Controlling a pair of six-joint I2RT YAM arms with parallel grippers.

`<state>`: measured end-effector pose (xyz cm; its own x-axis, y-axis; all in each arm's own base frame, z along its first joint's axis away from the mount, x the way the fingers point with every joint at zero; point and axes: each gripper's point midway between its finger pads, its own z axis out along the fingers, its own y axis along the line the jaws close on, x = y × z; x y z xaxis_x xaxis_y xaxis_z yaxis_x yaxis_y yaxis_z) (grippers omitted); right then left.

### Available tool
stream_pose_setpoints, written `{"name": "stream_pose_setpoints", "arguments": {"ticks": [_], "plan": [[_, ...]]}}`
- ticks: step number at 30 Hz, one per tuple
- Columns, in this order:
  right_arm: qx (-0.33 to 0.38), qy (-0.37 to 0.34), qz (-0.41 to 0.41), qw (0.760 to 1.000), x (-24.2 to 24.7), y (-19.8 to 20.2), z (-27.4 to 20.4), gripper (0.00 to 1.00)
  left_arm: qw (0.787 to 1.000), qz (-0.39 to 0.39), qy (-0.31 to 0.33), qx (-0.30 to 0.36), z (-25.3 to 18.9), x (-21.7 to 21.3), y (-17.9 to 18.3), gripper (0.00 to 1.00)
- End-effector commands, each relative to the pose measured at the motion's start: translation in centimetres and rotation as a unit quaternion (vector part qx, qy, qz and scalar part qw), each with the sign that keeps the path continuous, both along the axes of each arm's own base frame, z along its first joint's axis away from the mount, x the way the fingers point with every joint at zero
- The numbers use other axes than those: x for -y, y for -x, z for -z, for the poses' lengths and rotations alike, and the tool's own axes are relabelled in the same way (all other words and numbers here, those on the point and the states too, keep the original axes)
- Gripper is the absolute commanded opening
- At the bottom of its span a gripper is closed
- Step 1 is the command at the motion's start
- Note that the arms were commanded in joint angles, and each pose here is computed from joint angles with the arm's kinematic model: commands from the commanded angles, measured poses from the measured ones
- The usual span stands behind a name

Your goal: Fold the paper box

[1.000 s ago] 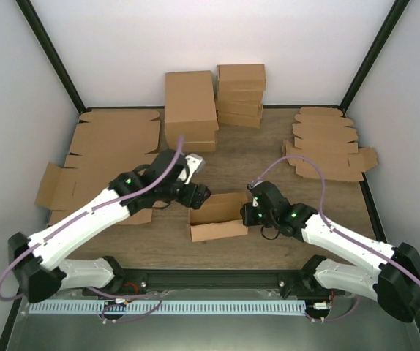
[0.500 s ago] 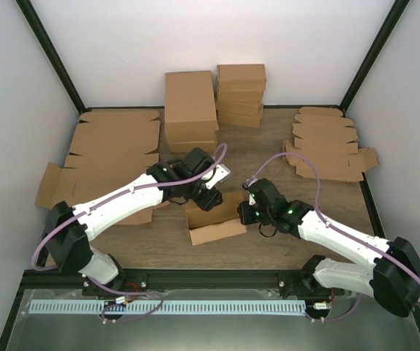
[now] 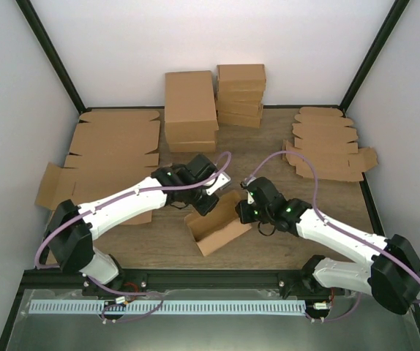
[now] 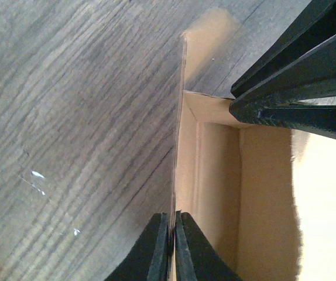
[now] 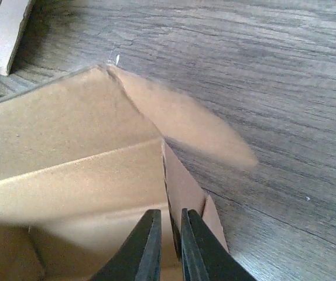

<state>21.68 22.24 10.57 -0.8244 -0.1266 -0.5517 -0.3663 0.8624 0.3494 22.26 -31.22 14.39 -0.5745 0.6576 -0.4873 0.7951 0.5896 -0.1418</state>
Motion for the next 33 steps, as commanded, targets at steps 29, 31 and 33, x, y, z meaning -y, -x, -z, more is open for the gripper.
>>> {"name": "stream_pose_setpoints", "arguments": {"ticks": [29,31,33], "plan": [[-0.179,-0.070,-0.032,0.981,1.7,9.6,-5.2,0.54,0.999,-0.014,-0.037,0.026,2.1,-0.2,-0.3,0.04],[-0.193,-0.098,-0.049,0.975,1.1,10.6,-5.0,0.60,0.999,-0.015,-0.035,0.026,2.0,-0.1,-0.4,0.04],[-0.201,-0.120,-0.057,0.971,0.7,11.1,-4.6,0.65,0.999,-0.017,-0.036,0.024,2.0,-0.1,-0.4,0.04]]}}
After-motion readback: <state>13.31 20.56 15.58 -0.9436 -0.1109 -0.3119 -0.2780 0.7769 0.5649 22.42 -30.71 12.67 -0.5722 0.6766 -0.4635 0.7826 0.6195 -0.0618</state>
